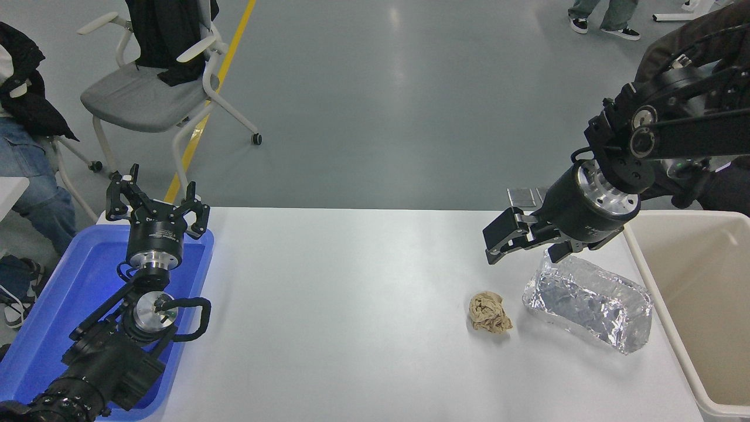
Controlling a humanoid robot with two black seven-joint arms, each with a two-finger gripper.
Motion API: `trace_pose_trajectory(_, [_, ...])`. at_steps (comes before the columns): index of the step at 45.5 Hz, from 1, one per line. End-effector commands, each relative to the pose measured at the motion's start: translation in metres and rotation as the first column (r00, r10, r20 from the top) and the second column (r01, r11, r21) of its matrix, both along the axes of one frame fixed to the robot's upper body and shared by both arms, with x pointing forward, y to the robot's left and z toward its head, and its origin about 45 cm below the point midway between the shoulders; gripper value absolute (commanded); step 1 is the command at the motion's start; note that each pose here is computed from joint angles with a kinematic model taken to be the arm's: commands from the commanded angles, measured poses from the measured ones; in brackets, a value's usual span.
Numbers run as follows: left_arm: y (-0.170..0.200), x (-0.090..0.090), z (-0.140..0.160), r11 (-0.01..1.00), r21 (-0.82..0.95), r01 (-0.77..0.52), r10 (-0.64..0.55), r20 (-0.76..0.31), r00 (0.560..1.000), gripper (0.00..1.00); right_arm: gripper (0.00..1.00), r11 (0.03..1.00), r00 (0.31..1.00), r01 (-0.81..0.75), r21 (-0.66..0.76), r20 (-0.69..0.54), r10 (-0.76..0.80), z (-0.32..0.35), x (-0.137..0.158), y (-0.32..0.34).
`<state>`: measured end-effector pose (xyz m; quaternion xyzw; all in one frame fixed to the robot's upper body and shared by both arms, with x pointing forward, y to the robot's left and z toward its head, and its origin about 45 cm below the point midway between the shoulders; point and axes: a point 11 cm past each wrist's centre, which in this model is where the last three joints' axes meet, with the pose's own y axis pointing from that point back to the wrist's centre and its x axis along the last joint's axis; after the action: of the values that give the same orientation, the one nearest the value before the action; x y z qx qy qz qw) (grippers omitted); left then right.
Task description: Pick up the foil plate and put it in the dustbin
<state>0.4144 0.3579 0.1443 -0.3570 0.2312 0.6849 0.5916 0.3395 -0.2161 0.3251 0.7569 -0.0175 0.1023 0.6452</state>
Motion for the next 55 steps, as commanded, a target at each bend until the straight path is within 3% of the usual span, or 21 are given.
trace_pose_trajectory(1, [0.0, 0.0, 0.0, 1.0, 0.0, 0.0, 0.0, 0.0, 1.0, 0.99, 1.0, 1.0, 1.0, 0.007, -0.002, 0.009, -0.007, -0.008, 0.003, -0.004])
trace_pose_trajectory(17, [0.0, 0.0, 0.0, 1.0, 0.0, -0.001, 0.001, 0.0, 1.0, 0.99, 1.0, 0.991, 0.991, 0.129, 0.036, 0.038, -0.131, -0.033, 0.015, -0.044])
trace_pose_trajectory(37, [0.0, 0.0, 0.0, 1.0, 0.0, 0.0, 0.0, 0.0, 1.0, 0.99, 1.0, 0.971, 0.974, 0.162, -0.175, 0.189, -0.129, -0.106, 0.042, -0.168])
trace_pose_trajectory(45, [0.0, 0.0, 0.0, 1.0, 0.0, 0.0, 0.0, 0.0, 1.0, 0.99, 1.0, 0.907, 0.942, 0.309, -0.287, 0.224, -0.25, -0.133, 0.033, -0.245])
trace_pose_trajectory(55, [0.0, 0.0, 0.0, 1.0, 0.001, 0.002, -0.002, 0.001, 1.0, 0.99, 1.0, 0.873, 0.923, 0.375, -0.312, 0.218, -0.318, -0.16, 0.009, -0.276])
